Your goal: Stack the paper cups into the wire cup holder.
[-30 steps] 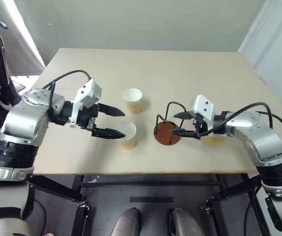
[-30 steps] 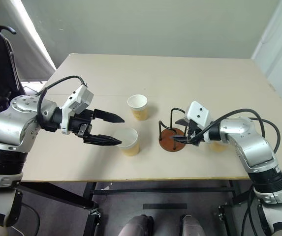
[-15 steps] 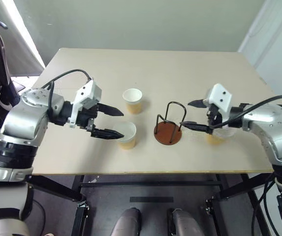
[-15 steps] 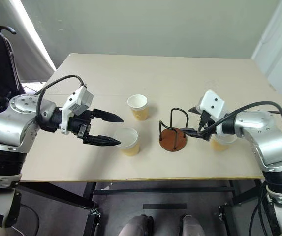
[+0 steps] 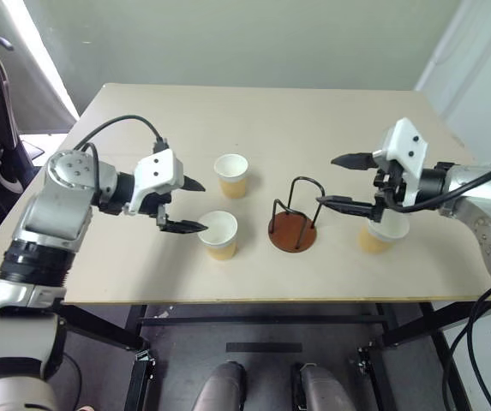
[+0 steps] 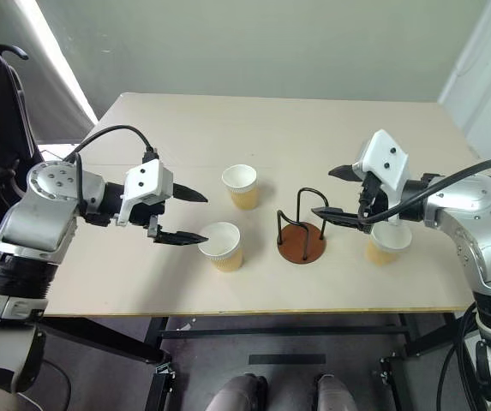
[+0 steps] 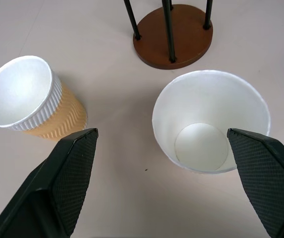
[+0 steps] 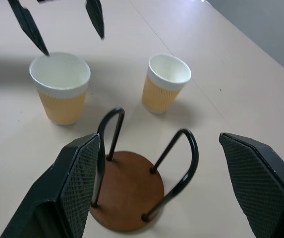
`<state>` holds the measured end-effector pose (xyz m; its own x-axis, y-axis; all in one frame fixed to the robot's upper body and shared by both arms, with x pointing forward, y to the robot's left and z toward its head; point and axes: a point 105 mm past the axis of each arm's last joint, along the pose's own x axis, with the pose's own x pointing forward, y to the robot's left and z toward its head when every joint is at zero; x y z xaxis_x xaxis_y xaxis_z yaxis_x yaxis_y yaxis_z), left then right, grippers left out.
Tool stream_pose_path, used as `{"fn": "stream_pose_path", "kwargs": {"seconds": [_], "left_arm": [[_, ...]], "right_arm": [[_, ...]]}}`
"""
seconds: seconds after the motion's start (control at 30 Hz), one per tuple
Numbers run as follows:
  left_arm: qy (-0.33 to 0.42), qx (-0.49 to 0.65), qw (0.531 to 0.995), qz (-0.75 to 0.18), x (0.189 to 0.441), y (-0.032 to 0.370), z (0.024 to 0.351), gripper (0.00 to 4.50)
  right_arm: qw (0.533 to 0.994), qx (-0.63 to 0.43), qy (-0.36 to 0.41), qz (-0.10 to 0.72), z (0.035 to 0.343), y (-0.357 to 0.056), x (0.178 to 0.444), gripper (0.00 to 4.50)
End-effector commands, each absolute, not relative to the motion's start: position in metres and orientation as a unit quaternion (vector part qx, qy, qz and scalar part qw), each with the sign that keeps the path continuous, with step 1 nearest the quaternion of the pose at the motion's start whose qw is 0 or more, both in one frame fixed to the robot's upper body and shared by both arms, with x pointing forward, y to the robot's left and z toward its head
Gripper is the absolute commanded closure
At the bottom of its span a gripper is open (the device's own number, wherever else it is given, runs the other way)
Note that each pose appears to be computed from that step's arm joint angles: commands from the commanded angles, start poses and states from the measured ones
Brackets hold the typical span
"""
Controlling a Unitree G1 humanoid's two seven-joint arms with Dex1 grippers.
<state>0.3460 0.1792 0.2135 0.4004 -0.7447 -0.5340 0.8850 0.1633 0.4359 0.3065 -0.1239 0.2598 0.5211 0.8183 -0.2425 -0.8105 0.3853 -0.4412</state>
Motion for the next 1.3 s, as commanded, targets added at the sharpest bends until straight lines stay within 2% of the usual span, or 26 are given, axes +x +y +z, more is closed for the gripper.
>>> {"fn": "stream_pose_path", "kwargs": {"seconds": [0.03,0.23,0.57,0.83,1.03,1.3], "left_arm": [[0.037,0.393,0.78,-0.486,0.364,0.18,0.242,0.0],[-0.02,0.442,0.801,-0.403,0.398,0.184,0.26,0.0],[-0.046,0.492,0.786,-0.372,0.425,0.172,0.26,0.0],[-0.057,0.538,0.75,-0.38,0.431,0.153,0.258,0.0],[-0.021,0.614,0.678,-0.403,0.431,0.149,0.234,0.0],[-0.018,0.64,0.663,-0.389,0.44,0.141,0.222,0.0]], "right_arm": [[0.825,-0.258,-0.065,0.498,0.291,-0.119,0.294,0.62],[0.811,-0.248,-0.076,0.523,0.3,-0.115,0.285,0.62],[0.805,-0.265,-0.069,0.526,0.301,-0.119,0.281,0.62],[0.806,-0.271,-0.061,0.523,0.299,-0.121,0.282,0.62],[0.806,-0.277,-0.054,0.52,0.302,-0.126,0.283,0.62],[0.805,-0.281,-0.052,0.52,0.302,-0.127,0.284,0.62]]}}
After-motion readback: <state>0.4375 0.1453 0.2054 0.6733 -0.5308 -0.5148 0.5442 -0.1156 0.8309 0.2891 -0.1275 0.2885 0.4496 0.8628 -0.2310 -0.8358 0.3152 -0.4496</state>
